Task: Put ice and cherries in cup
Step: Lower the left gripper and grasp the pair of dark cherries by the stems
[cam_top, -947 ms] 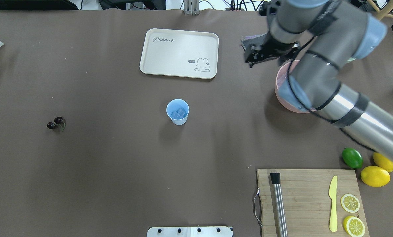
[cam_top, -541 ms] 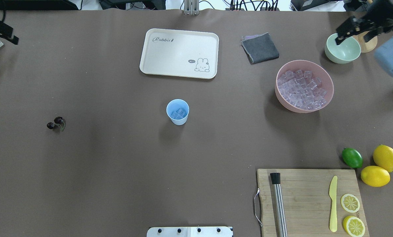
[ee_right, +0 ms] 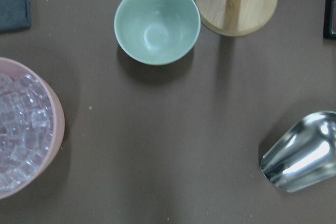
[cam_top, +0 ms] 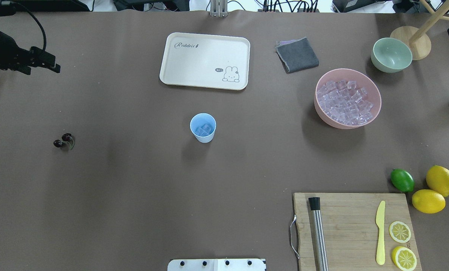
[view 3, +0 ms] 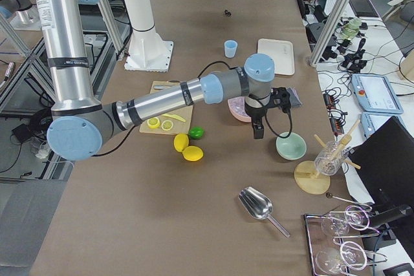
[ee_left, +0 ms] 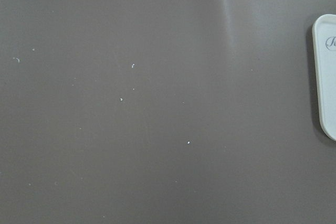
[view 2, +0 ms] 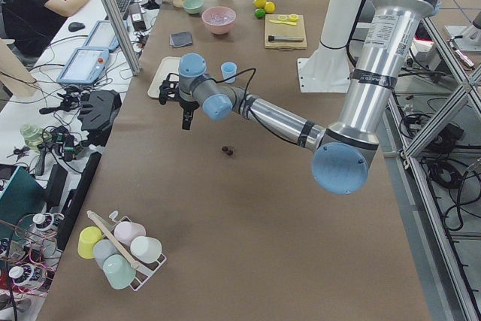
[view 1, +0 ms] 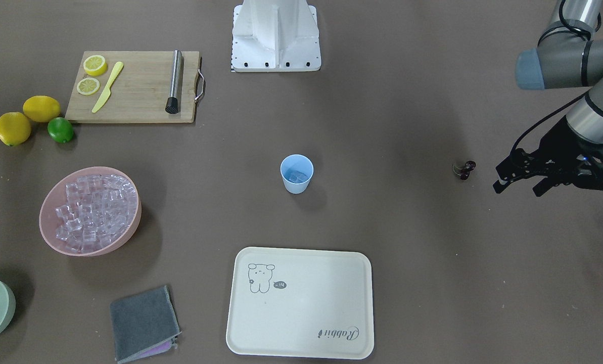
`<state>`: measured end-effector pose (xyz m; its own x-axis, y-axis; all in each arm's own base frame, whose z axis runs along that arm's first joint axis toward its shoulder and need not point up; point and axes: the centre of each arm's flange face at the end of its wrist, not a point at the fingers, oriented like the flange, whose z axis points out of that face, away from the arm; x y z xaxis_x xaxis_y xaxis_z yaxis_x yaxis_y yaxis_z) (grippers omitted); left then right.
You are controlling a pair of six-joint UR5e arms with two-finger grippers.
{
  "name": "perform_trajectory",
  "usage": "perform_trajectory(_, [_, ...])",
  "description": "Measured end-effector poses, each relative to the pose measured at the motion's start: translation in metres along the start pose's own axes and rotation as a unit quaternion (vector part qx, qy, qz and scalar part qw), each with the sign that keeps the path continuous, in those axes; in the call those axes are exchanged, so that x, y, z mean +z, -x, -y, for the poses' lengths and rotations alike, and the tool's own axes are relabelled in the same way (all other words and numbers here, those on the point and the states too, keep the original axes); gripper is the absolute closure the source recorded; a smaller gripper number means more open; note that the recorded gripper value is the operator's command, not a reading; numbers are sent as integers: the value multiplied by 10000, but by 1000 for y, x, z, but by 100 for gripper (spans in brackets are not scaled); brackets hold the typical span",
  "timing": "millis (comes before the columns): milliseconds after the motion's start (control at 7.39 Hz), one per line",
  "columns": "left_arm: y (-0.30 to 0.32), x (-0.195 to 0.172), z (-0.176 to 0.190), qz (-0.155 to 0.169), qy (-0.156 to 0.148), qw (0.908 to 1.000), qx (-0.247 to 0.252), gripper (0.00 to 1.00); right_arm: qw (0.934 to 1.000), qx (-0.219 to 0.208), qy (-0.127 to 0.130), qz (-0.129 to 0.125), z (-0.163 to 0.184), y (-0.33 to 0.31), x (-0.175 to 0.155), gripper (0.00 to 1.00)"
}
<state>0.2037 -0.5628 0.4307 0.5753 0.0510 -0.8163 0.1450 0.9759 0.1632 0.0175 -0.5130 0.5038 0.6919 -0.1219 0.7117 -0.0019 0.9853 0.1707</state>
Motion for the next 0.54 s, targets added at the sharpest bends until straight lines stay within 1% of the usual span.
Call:
perform_trajectory(135, [2, 27, -26, 15, 142, 9998, 117, 2, 10000, -2, 86, -12, -32, -17, 3, 1])
perform_trajectory(271, [3, 52, -53, 25, 192, 9995, 238, 3, 9999, -14, 125, -32, -53, -28, 3, 1])
perform_trajectory(406, [6, 72, -80, 24, 230, 9992, 312, 3, 9999, 6, 148, -55, -63, -35, 3, 1])
perform_trajectory(541, [14, 85, -104, 38, 259, 9989, 385, 9, 9998, 38, 180, -64, -71, -39, 5, 1])
